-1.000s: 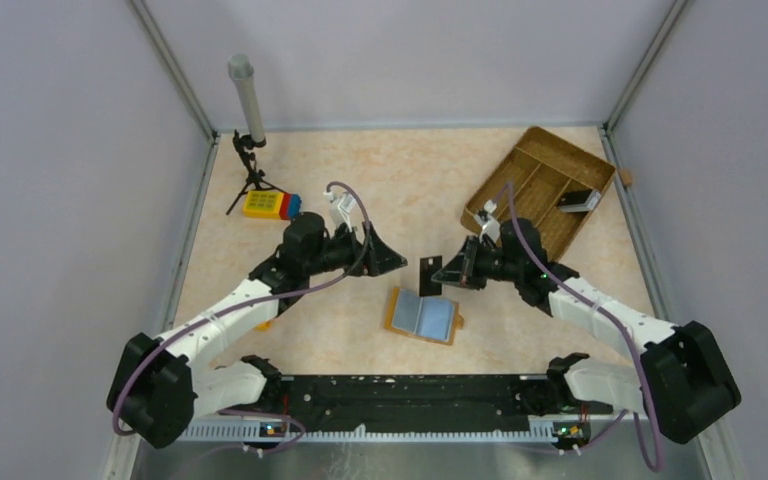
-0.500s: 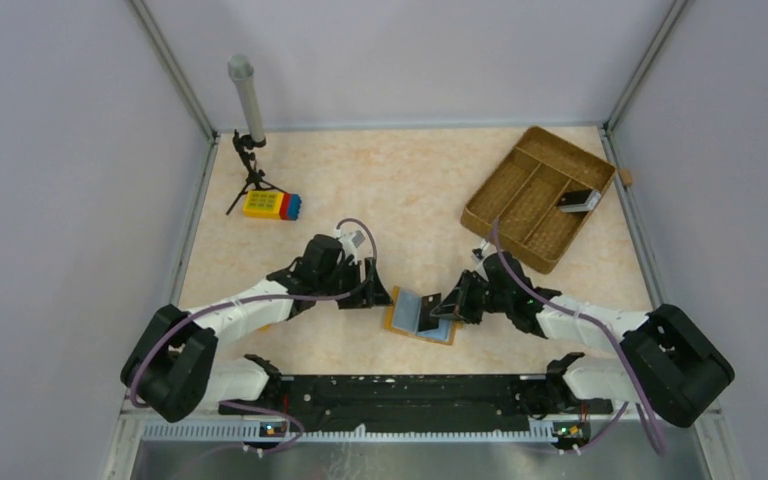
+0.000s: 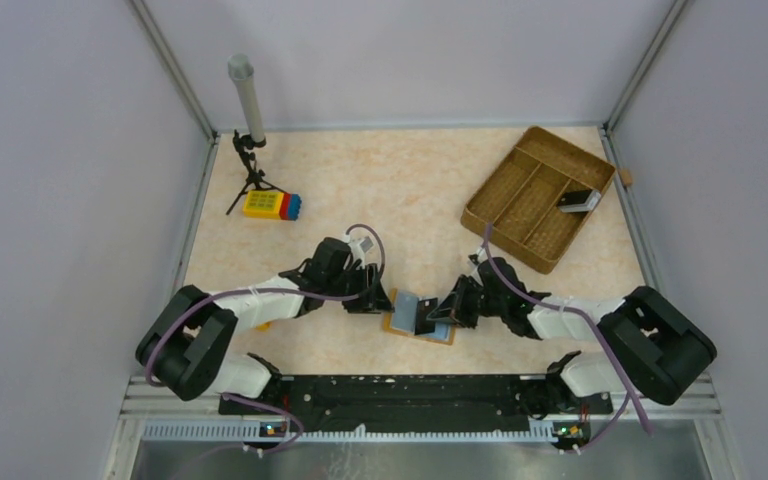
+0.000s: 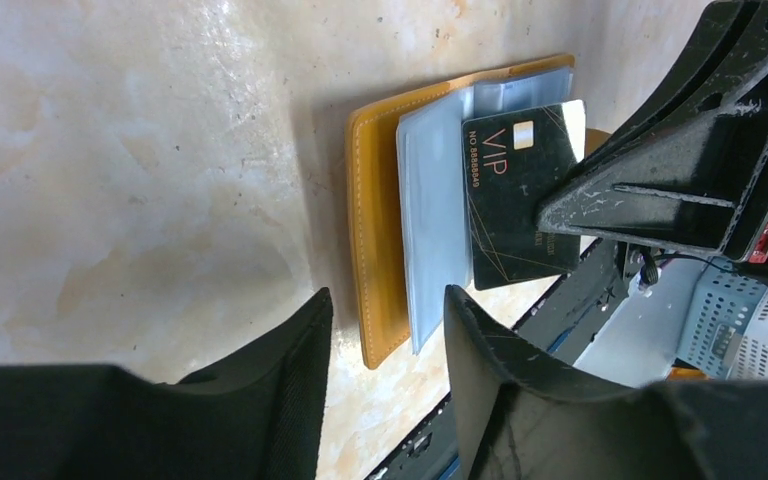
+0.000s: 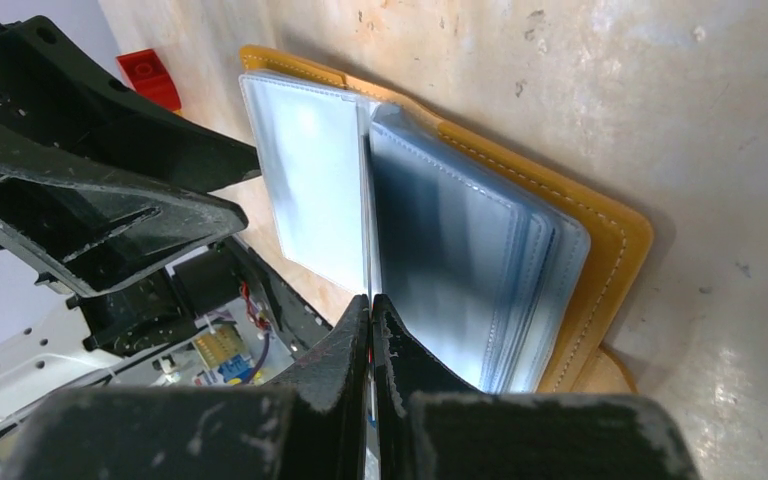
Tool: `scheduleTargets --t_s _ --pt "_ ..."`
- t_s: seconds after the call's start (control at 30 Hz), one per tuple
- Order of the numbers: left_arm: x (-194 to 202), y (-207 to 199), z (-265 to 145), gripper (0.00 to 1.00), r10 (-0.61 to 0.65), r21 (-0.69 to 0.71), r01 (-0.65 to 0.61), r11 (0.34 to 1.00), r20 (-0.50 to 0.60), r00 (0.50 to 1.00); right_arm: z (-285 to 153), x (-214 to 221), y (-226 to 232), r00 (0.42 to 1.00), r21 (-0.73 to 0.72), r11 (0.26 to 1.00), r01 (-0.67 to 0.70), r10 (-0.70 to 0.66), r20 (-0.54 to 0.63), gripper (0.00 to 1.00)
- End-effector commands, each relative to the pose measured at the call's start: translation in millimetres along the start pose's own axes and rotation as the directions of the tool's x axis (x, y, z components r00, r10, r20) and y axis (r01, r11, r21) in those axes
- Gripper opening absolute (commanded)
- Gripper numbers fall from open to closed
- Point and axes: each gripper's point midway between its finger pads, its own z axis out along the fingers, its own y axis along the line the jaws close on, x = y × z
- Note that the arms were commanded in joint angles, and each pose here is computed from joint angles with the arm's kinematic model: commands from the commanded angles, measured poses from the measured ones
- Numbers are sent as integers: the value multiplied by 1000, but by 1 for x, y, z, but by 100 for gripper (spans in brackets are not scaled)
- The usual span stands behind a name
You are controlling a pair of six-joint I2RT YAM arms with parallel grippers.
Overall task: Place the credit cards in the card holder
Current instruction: Insert the credit card into the card holder.
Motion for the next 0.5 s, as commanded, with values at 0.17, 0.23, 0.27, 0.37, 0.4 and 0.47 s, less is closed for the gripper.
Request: scheduleTargets --t_s 0.17,0.23,0.27,0.37,0.4,0.47 --pt "5 7 11 33 18 4 -17 1000 -15 1000 10 1 2 999 -35 999 36 -36 0 0" --pt "6 10 12 28 15 -2 -15 1000 -19 1000 11 2 -3 999 -16 999 45 -45 -1 0" --pt "7 11 13 25 14 -7 -14 1000 -22 1000 12 2 -5 999 -8 999 46 -46 -1 0" --pt "8 16 15 20 13 -22 -14 1000 -27 1000 14 2 -10 999 8 999 51 -51 -3 0" --pt "9 18 16 19 12 -26 -12 1000 -30 999 15 2 -12 999 13 999 53 -53 -4 0" --pt "10 20 17 17 10 -31 -11 999 -36 999 17 2 -14 999 21 998 54 -54 -2 0"
